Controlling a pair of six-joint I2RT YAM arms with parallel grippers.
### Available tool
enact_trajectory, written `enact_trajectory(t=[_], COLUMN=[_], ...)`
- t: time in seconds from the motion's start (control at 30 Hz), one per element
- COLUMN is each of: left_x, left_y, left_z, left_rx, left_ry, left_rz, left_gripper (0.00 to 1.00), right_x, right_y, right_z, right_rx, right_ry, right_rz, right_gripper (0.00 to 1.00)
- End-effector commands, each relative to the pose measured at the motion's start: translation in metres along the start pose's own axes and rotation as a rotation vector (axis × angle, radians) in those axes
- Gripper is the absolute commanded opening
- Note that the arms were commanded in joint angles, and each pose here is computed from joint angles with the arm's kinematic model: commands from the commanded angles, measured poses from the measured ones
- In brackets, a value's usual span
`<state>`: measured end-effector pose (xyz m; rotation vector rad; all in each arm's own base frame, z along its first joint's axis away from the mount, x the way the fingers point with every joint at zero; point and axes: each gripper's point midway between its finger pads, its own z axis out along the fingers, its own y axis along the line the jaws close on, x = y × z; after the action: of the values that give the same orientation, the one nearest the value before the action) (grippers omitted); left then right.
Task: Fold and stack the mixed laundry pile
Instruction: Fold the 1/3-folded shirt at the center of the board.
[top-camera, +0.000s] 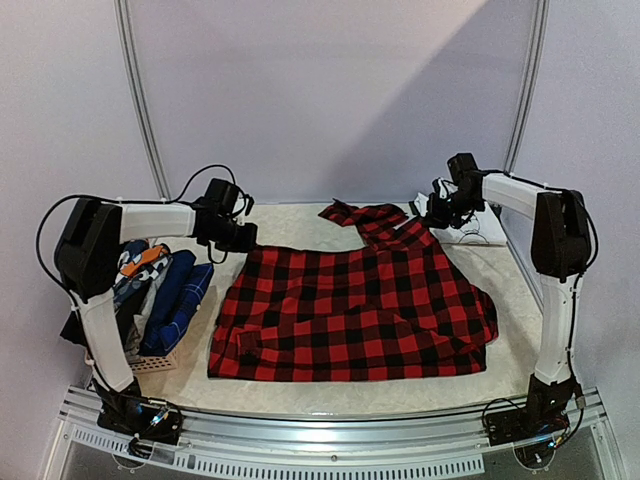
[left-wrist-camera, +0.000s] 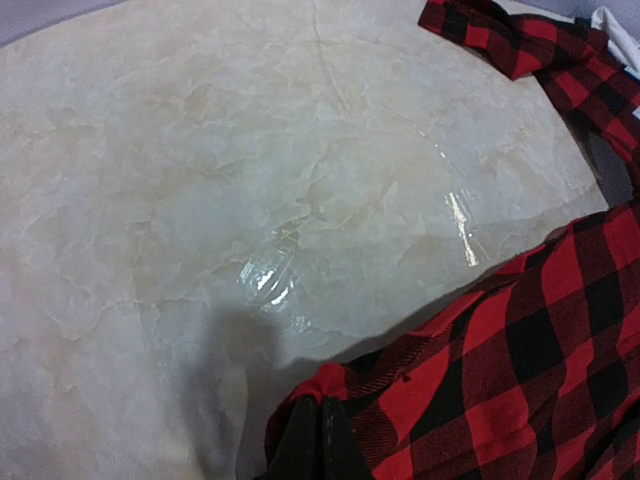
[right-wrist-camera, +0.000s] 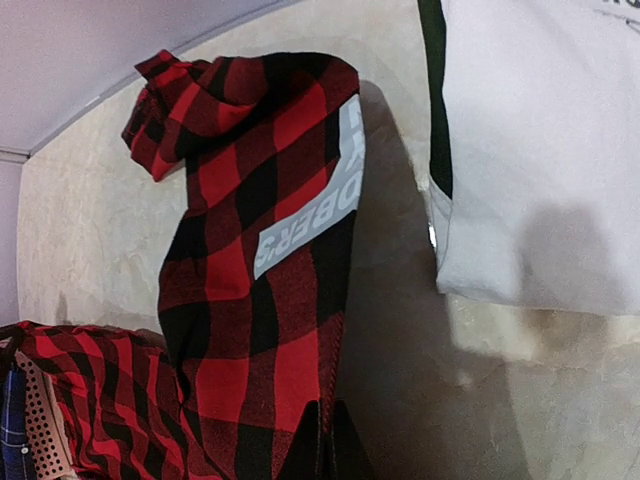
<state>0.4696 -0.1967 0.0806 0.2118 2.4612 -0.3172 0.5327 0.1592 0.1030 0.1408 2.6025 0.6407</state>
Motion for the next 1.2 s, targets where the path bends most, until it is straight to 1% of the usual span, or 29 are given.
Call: enact_trajectory(t=[0.0, 0.5, 0.67, 0.77, 0.9, 1.0, 1.17], left_x=[0.000, 0.009, 0.016, 0.018, 0.018, 0.016, 0.026], left_y=[0.004, 0.008, 0.006, 0.004, 0.001, 0.000, -0.008], left_z=[-0.011, -0.027, -0.032, -0.037, -0.049, -0.066, -0.080], left_rx=[-0.009, -0.016, -0.001, 0.015, 0.020, 0.002, 0.006], left_ry=[-0.017, -0.038, -0.048, -0.062, -0.085, -0.108, -0.077], left_rz=[0.011, 0.004, 0.000, -0.001, 0.005, 0.006, 0.022], left_gripper=[0.00, 0.00, 0.00, 0.00, 0.00, 0.00, 0.00], right_x=[-0.014, -0.004, 0.007, 0.014, 0.020, 0.025, 0.033], right_y=[0.020, 0.035, 0.032, 0.028, 0.027, 0.028, 0.025], right_z=[-0.032, -0.071, -0.078, -0.073, -0.066, -0.066, -0.078], right_rx=[-0.031, -0.076, -0.077, -0.076, -0.090, -0.090, -0.079], right_ry=[-0.064, -0.113, -0.114, -0.101, -0.083, -0.076, -0.087], right_rz=[-0.046, -0.074, -0.074, -0.066, -0.054, -0.052, -0.052], right_gripper=[0.00, 0.00, 0.00, 0.00, 0.00, 0.00, 0.00])
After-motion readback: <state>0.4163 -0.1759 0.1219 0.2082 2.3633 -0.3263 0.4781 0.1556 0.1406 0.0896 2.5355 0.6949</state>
